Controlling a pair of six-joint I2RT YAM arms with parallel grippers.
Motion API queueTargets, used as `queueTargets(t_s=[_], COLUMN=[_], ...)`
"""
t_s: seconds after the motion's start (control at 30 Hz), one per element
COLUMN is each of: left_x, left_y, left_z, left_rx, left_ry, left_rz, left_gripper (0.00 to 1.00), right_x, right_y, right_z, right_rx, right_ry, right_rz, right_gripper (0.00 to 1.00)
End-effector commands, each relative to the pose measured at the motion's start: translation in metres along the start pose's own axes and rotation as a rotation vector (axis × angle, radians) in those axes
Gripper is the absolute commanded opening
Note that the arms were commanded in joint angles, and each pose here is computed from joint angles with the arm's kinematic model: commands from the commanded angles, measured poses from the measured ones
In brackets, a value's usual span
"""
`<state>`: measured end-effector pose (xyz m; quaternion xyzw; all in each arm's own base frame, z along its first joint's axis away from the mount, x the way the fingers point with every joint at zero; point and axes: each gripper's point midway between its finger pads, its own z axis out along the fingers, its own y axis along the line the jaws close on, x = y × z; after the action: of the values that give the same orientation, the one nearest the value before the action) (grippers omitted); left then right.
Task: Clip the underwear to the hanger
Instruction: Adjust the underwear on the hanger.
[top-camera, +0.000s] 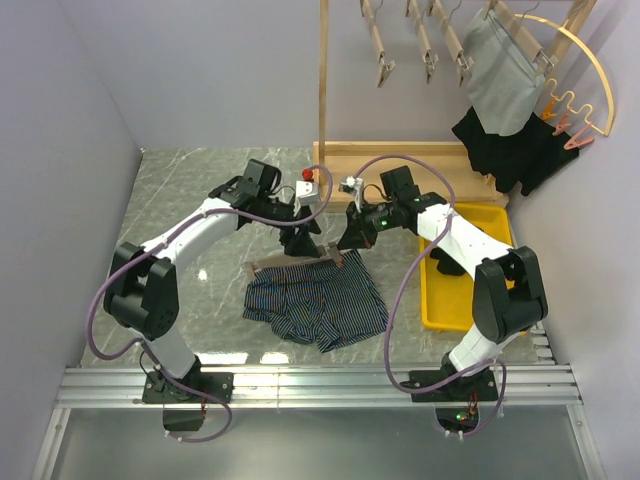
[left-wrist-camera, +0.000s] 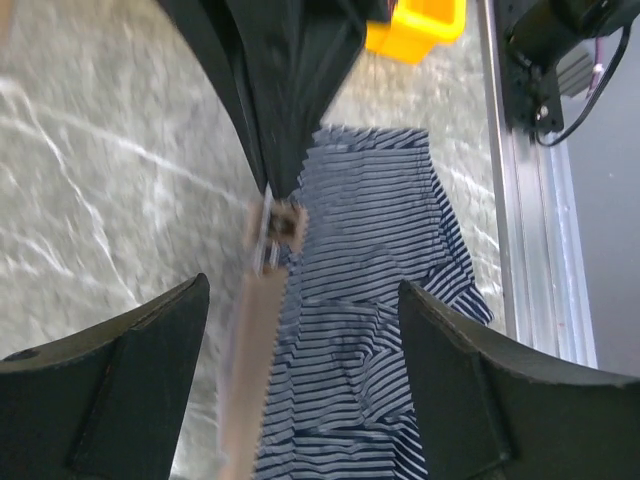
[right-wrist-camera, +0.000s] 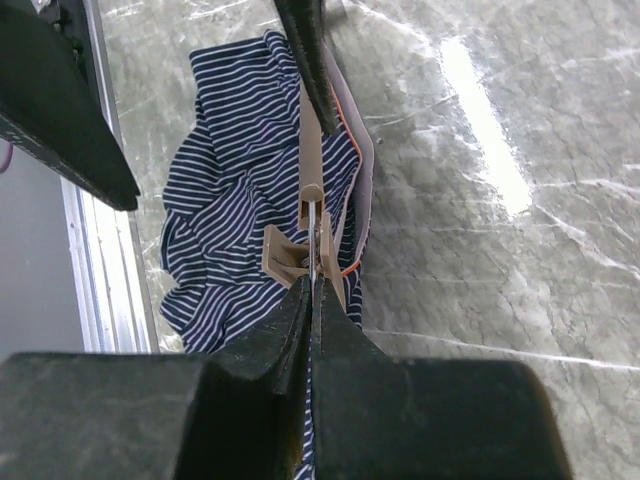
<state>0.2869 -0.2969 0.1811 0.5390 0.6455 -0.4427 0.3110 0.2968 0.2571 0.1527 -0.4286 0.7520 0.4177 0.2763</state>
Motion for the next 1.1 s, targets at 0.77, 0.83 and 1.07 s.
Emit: queueTargets(t_s=[0.77,0.83,1.07], left_x=[0.0,-0.001,-0.002], left_y=[0.005,0.005,0.007], left_z=[0.038,0.038,0.039], left_rx=[-0.009,-0.008,-0.01], left_ry=[-0.007,-0.009,-0.012], left_rz=[0.124,0.125,0.128], left_gripper=[0.56,0.53,0.42], right_x=[-0.033,-0.033,-0.034], right_y=[0.018,0.019,0.02], right_z=[-0.009,-0.009,-0.009], right_rx=[0.009,0.008,0.003], right_ry=[-0.036,-0.035,-0.031], right_rz=[-0.114,-0.115,-0.104], right_gripper=[0.0,0.0,0.01])
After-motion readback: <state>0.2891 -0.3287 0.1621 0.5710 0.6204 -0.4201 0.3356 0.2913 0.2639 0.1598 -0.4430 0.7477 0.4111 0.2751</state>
